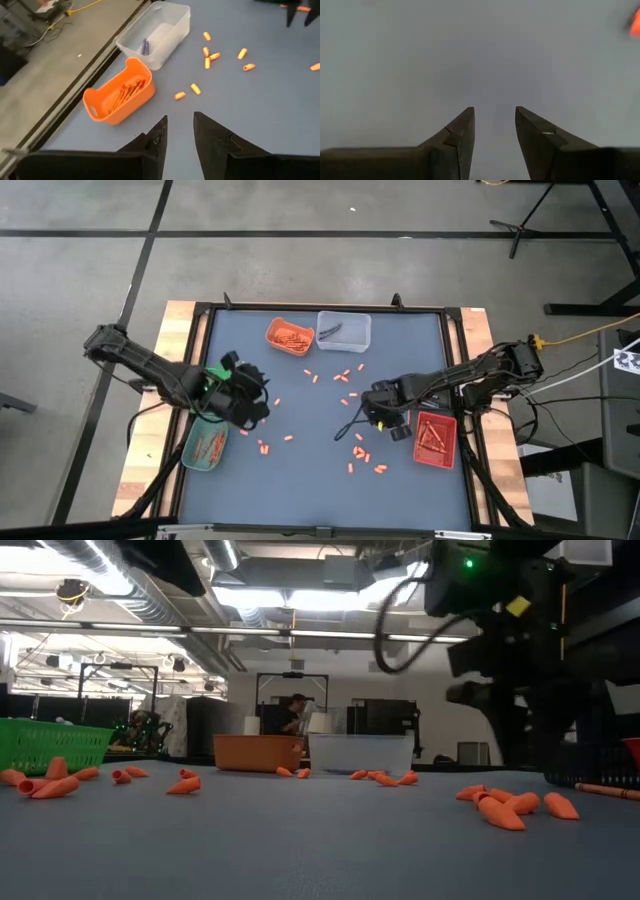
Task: Sort crayons
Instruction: Put the light orange crayon into the red bin
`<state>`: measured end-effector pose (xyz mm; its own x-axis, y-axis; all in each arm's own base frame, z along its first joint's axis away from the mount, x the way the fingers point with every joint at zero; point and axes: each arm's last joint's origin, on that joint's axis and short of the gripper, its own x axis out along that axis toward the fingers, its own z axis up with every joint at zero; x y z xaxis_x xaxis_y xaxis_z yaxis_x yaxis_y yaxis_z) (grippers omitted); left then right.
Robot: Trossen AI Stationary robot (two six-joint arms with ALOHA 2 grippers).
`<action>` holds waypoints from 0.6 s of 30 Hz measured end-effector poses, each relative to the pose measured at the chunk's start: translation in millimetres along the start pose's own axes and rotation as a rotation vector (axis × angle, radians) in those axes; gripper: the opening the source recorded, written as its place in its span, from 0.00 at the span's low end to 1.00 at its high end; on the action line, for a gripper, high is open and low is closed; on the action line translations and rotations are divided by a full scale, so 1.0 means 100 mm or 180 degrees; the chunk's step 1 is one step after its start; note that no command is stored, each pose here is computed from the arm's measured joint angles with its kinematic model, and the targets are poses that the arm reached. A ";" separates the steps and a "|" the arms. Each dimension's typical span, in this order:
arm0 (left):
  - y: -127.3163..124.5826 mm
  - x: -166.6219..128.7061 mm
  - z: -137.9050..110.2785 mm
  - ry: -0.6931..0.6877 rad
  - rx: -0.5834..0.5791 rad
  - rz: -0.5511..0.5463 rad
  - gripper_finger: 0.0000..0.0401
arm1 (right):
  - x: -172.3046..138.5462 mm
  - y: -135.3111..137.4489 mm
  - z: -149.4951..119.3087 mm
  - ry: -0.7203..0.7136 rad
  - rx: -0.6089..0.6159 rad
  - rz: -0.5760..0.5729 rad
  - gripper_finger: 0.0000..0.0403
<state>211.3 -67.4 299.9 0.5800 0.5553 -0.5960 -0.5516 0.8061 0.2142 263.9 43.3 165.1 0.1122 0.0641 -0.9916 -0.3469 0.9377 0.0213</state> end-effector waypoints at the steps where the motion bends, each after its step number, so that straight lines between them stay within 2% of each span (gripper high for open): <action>1: 0.03 0.00 0.03 -0.0007 0.0028 -0.0037 0.20 | 0.00 0.00 -0.02 0.0074 0.0003 0.0015 0.35; 10: 0.23 0.00 0.30 -0.0278 0.0394 -0.0719 0.14 | -0.01 0.02 -0.11 0.0362 -0.0304 0.0091 0.35; 15: 0.42 0.01 0.37 -0.0417 0.0431 -0.0663 0.10 | -0.01 0.04 -0.13 0.0414 -0.0470 0.0204 0.35; 18: 0.52 0.06 0.30 -0.0526 0.0359 -0.0745 0.07 | -0.01 0.11 -0.17 0.0554 -0.0678 0.0284 0.35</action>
<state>203.9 -15.6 330.2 0.7783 0.3700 -0.5073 -0.3269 0.9286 0.1758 244.4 48.2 164.7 -0.0827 0.0661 -0.9944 -0.5380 0.8369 0.1004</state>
